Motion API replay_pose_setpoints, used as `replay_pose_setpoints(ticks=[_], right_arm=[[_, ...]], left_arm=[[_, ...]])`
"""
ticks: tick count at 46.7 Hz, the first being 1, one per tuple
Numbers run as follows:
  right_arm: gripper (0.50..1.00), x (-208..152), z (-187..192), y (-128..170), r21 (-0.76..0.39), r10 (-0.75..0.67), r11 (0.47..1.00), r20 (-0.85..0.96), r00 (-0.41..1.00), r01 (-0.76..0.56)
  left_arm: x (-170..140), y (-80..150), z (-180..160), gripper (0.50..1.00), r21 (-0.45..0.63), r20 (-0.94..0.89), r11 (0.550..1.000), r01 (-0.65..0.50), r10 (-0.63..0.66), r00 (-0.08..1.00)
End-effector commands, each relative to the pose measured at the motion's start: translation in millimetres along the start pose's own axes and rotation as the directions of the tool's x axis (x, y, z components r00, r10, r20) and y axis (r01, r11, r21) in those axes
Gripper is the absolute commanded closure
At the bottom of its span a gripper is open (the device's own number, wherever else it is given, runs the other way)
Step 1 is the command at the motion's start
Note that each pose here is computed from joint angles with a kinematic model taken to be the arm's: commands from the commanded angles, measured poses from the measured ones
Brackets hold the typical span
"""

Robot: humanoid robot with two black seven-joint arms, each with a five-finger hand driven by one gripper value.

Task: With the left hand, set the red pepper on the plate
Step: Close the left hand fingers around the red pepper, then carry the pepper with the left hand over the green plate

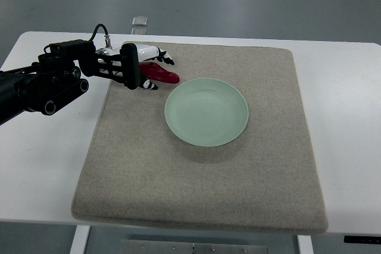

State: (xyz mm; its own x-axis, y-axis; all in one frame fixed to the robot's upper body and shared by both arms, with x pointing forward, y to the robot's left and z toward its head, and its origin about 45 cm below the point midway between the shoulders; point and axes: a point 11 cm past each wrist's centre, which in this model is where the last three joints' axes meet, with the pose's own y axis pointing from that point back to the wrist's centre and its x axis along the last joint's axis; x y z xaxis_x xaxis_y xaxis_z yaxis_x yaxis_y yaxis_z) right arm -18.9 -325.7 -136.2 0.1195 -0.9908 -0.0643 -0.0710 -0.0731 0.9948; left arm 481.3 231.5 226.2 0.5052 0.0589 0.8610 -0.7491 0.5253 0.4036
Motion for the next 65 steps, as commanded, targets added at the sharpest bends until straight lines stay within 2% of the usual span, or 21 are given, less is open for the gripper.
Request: replay_pose_setpoints(ticks=[1, 8, 13, 34, 41, 65], right_arm=[[0.572, 0, 0, 0, 0.000, 0.000, 1.000, 0.000, 1.000, 0.000], [0.570, 0, 0, 0, 0.000, 0.000, 1.000, 0.000, 1.000, 0.000], [0.572, 0, 1, 0, -0.001, 0.000, 1.000, 0.000, 1.000, 0.000], [0.572, 0, 1, 0, -0.001, 0.000, 1.000, 0.000, 1.000, 0.000], [0.572, 0, 0, 0, 0.000, 0.000, 1.000, 0.000, 1.000, 0.000], [0.572, 0, 0, 0, 0.000, 0.000, 1.000, 0.000, 1.000, 0.000]], left_arm=[[0, 0, 0, 0.859, 0.002, 0.006, 1.000, 0.003, -0.003, 1.000], [2, 0, 0, 0.956, 0.002, 0.008, 1.000, 0.002, -0.002, 1.000], [3, 0, 0, 1.000, 0.002, 0.009, 1.000, 0.001, -0.001, 1.000], [10, -2, 7, 1.000, -0.018, -0.021, 0.999, -0.030, 0.030, 0.999], [16, -5, 29, 1.000, -0.083, -0.029, 0.996, -0.038, 0.036, 0.999], [-4, -9, 100, 1.000, -0.290, -0.029, 0.957, 0.014, -0.024, 0.999]])
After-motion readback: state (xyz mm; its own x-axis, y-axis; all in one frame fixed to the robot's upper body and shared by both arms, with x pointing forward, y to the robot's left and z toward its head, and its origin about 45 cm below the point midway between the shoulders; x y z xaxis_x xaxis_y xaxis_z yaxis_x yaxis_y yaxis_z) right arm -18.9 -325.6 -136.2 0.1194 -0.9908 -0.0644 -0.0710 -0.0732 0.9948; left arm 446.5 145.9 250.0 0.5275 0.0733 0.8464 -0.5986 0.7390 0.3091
